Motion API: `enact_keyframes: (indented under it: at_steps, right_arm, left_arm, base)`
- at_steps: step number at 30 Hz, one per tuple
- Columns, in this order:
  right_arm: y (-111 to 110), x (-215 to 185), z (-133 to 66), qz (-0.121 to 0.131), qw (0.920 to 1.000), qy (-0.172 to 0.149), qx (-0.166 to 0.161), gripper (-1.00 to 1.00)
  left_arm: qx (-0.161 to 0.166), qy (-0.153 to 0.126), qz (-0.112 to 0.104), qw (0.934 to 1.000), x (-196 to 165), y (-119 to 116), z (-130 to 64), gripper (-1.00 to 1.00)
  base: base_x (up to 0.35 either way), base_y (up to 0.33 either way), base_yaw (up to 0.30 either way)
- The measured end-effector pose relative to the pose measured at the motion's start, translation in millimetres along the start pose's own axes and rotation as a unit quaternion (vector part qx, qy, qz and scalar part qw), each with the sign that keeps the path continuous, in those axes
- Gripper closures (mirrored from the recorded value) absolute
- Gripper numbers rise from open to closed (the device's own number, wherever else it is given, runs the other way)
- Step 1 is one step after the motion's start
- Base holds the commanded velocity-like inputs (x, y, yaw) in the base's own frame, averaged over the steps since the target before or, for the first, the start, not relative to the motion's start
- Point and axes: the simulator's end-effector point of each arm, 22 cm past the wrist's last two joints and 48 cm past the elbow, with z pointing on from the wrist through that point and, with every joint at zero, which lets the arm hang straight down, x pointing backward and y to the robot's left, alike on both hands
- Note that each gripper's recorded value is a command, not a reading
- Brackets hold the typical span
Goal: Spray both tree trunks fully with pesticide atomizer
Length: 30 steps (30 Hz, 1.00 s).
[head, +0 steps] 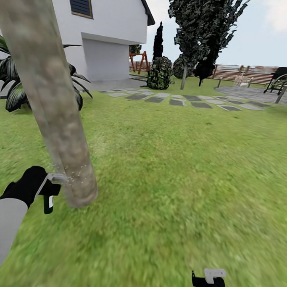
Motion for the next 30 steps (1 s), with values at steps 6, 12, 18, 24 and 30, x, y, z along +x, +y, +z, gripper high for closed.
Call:
enact_keyframes:
  at_steps: [6,12,18,24,30]
  right_arm:
    - [-0.1,0.0,0.1,0.000,1.0000,0.000,0.000,-1.00]
    - [0.0,0.0,0.1,0.000,1.0000,0.000,0.000,-1.00]
    - [0.0,-0.1,-0.1,0.000,1.0000,0.000,0.000,-1.00]
    - [0.6,-0.2,-0.1,0.000,1.0000,0.000,0.000,-1.00]
    - [1.1,-0.2,-0.1,0.000,1.0000,0.000,-0.001,-1.00]
  left_arm:
    - [0.000,0.001,0.000,1.0000,1.2,-0.4,0.9,1.00]
    - [0.000,0.000,0.000,1.0000,-0.2,-0.2,0.1,1.00]
    - [0.000,-0.001,-0.001,1.0000,-1.6,0.2,-1.0,1.00]
    - [0.000,0.000,0.000,1.0000,-0.2,0.2,-0.3,1.00]
    - [0.000,0.001,0.000,1.0000,0.7,0.2,0.2,1.00]
  base:
    - [0.047,-0.254,0.000]
    - [0.027,-0.276,0.000]
    - [0.210,-0.215,0.000]
    - [0.215,-0.211,0.104]
    - [0.165,-0.240,0.269]
